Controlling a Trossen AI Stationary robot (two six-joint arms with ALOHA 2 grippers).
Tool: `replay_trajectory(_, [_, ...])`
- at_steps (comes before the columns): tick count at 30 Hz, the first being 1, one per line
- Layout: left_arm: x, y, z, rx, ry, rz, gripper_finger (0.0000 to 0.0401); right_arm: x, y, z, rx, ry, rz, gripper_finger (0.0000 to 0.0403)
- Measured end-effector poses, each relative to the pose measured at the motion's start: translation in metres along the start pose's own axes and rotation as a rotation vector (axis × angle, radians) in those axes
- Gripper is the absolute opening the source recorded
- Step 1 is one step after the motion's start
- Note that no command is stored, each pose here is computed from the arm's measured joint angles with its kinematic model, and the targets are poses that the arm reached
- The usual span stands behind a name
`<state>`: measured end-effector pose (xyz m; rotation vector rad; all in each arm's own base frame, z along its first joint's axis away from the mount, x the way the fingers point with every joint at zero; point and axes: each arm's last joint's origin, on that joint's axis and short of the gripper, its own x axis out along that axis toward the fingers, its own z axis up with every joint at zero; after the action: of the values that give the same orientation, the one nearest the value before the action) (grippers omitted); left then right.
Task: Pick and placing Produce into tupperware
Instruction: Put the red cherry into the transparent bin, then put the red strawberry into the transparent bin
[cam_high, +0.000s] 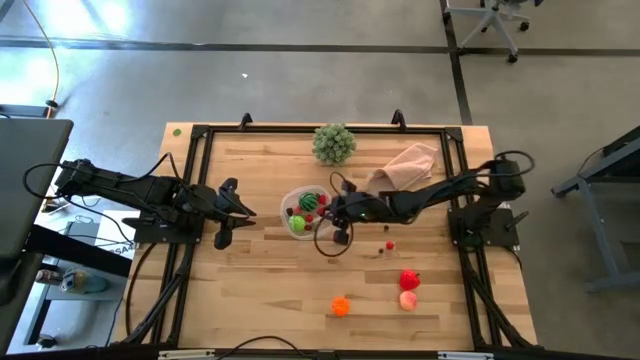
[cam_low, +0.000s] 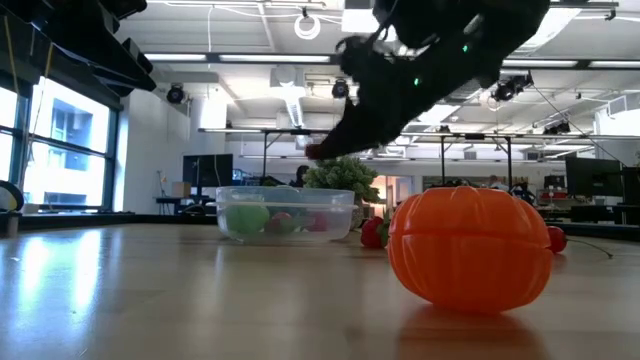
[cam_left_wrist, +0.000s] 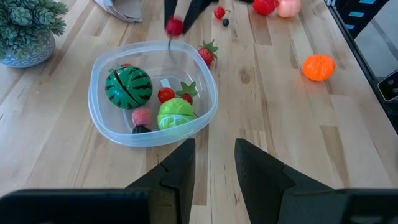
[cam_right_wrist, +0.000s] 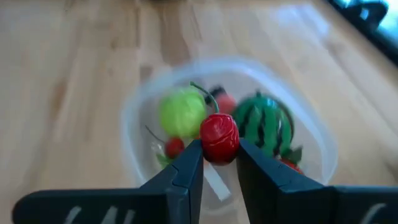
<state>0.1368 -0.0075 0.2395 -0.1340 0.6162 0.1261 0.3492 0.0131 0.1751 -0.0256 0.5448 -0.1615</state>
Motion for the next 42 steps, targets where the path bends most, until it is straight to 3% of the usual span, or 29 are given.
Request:
replay_trajectory(9, [0.0, 0.0, 0.0, 0.0, 0.0, 0.0, 0.0101, 0.024, -0.009, -0.013, 0.03, 0.091, 0.03, 0.0075])
replay_trajectory(22, [0.0, 0.0, 0.0, 0.0, 0.0, 0.0, 0.0101, 0.025, -0.013, -0.023, 0.03, 0.179, 0.041, 0.008])
replay_trajectory(42, [0.0, 0.0, 0.0, 0.0, 0.0, 0.0, 0.0101, 0.024, -0.013, -0.018, -0.016, 0.138, 0.046, 0.012])
